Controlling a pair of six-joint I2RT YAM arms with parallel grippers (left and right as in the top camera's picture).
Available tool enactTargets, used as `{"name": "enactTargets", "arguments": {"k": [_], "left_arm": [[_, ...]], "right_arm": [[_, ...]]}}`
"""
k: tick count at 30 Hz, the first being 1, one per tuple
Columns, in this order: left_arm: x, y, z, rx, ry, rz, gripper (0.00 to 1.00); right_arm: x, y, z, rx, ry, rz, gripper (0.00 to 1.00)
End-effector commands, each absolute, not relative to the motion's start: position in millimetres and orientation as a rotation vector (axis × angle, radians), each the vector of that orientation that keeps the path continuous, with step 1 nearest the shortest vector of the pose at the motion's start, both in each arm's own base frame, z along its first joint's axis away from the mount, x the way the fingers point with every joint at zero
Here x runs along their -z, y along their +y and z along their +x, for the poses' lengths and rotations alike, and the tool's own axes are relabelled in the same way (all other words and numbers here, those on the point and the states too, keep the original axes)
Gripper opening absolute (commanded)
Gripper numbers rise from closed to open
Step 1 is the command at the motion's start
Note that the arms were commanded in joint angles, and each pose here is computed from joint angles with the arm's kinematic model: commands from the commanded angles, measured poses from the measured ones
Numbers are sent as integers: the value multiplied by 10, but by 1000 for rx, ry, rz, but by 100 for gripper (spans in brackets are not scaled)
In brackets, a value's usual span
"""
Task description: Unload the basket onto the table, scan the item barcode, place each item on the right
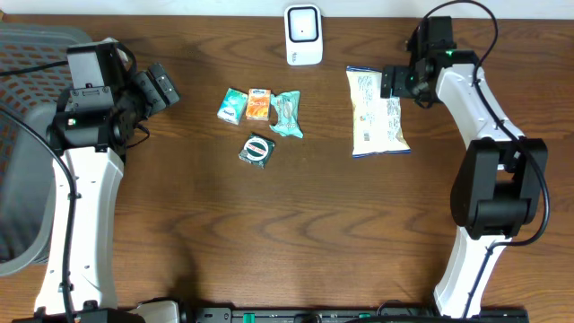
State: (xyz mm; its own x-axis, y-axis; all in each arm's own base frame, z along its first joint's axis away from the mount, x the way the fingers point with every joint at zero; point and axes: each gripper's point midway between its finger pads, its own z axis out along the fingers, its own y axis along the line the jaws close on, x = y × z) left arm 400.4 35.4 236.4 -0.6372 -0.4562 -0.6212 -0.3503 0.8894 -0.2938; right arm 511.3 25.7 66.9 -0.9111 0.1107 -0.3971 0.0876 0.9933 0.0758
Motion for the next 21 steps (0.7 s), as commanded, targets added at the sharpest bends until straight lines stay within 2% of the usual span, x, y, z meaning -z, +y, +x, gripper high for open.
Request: {"name": "enactTargets", "arguments": {"k": [1,6,10,16,21], "left_arm": [[-2363,384,4005,171,2321,-584,98],[-2363,383,4005,172,2321,-584,98],[-2363,384,4005,171,2321,-584,98],[-2363,384,4005,171,2321,-584,97],[-2363,384,4005,171,2321,-584,98]], "right_arm": [[-607,245,5120,-90,2722,130,99],[-532,242,5108,-130,2722,100,99],[-551,454,5110,-443,2678,-66,99],[-585,440,5129,-734,2602,-53,99],[-378,421,5081,-884,2603,-29,99]]}}
